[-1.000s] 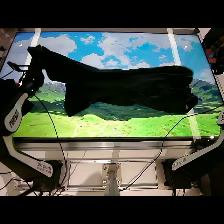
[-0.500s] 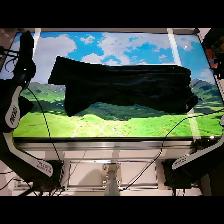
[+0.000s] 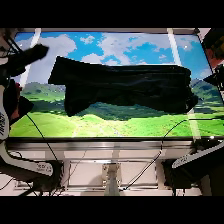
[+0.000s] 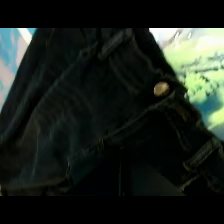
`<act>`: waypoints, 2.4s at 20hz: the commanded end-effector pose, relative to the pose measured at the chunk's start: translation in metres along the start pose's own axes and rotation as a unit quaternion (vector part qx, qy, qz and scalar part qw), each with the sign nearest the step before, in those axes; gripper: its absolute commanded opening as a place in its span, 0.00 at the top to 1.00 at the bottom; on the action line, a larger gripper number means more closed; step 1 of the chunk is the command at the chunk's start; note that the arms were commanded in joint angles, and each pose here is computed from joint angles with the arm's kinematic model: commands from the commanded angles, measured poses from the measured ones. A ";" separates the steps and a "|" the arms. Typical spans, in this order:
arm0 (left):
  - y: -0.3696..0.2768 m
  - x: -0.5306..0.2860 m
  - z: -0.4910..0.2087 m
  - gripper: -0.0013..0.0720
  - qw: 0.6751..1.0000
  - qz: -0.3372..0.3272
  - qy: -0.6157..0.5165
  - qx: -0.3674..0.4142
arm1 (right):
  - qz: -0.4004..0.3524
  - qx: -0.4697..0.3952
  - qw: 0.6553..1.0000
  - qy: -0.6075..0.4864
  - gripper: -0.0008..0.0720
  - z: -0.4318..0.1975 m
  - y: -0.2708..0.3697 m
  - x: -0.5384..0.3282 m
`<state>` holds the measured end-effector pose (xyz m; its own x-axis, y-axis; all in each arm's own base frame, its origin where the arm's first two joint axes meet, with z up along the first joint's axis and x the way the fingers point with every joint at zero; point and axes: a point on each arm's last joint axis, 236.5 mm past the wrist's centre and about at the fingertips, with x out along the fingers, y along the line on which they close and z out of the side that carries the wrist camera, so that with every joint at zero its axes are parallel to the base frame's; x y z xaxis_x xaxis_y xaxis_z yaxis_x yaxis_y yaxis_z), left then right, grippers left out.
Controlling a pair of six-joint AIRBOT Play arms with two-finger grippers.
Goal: Fold the clothes and pants, and hang the long-sleeved shirts on hangers.
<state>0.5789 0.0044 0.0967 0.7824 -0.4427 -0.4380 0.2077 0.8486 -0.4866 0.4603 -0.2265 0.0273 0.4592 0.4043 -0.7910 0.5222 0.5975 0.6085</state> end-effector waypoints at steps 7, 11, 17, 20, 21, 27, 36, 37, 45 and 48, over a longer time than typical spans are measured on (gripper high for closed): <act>0.057 -0.093 -0.277 0.92 0.876 0.113 0.453 -0.123 | 0.036 -0.040 0.998 0.041 0.37 -0.020 0.011 -0.004; 0.037 -0.072 -0.271 0.44 0.888 0.082 0.425 -0.152 | 0.036 -0.040 0.998 0.022 0.36 -0.010 0.012 -0.003; 0.030 -0.056 -0.262 0.44 0.903 0.066 0.397 -0.148 | 0.036 -0.039 0.998 0.015 0.36 -0.007 0.012 -0.003; 0.023 -0.052 -0.265 0.45 0.902 0.058 0.401 -0.148 | 0.036 -0.039 0.998 0.015 0.36 -0.007 0.012 -0.003; 0.022 -0.050 -0.268 0.45 0.900 0.057 0.405 -0.149 | 0.036 -0.039 0.998 0.015 0.36 -0.007 0.012 -0.003; -0.011 -0.054 -0.293 0.97 0.875 0.010 0.463 -0.140 | 0.020 -0.036 0.999 0.018 0.37 -0.008 0.002 -0.005; 0.061 -0.198 -0.182 0.97 0.850 0.312 0.411 0.110 | 0.008 0.100 0.983 0.152 0.37 -0.084 -0.094 0.010; 0.062 -0.202 -0.179 0.97 0.848 0.318 0.409 0.115 | 0.013 0.106 0.980 0.170 0.37 -0.096 -0.099 0.019; 0.054 -0.174 -0.202 0.97 0.856 0.274 0.430 0.085 | 0.008 0.103 0.975 0.197 0.37 -0.120 -0.106 0.051; 0.056 -0.169 -0.209 0.97 0.855 0.268 0.438 0.078 | -0.031 0.072 0.979 0.191 0.37 -0.117 -0.108 0.066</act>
<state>0.3348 0.0700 -0.0070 0.0792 0.0507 -0.9956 0.0883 0.9944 0.0577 0.3453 -0.1848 -0.0862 0.1638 0.6577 -0.7353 0.6648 0.4771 0.5748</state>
